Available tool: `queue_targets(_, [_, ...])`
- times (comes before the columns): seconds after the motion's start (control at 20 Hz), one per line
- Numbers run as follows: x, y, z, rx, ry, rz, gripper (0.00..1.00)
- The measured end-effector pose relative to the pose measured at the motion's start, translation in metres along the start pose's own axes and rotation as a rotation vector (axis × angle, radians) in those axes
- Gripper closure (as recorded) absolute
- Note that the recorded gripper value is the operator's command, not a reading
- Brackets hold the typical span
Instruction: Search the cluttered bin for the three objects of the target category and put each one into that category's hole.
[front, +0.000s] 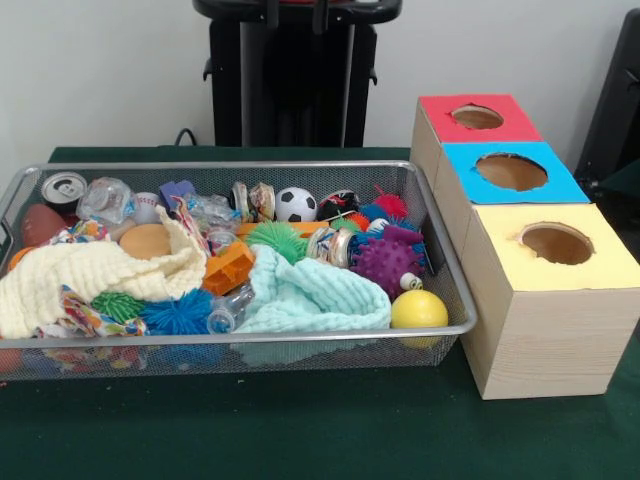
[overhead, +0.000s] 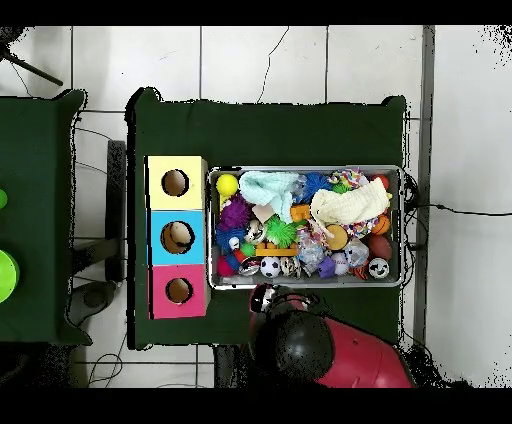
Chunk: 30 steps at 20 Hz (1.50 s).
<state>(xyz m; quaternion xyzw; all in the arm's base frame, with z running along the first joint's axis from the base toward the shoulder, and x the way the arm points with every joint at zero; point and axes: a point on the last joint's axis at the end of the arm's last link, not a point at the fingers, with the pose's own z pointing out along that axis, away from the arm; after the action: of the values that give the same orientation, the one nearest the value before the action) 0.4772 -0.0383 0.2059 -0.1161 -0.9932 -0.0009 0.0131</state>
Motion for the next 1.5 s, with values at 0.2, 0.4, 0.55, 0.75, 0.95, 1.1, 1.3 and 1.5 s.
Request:
queue_targets(0.2, [-0.016,-0.012,0.016,-0.011,0.02,0.004,0.0])
queue_targets(0.4, [-0.035,-0.026,0.034,-0.015,0.032,0.0,0.0])
queue_targets(0.55, [-0.047,-0.037,0.047,-0.015,0.039,-0.003,0.0])
queue_targets(0.75, [-0.06,-0.053,0.063,-0.017,0.063,-0.007,0.0])
queue_targets(0.95, [-0.071,-0.072,0.072,-0.023,0.112,-0.012,0.0])
queue_targets(1.1, [-0.08,-0.084,0.074,-0.019,0.142,-0.024,0.0])
queue_targets(1.3, [-0.097,-0.1,0.075,-0.012,0.162,-0.043,0.0])
queue_targets(1.5, [-0.117,-0.111,0.081,-0.011,0.155,-0.061,0.0])
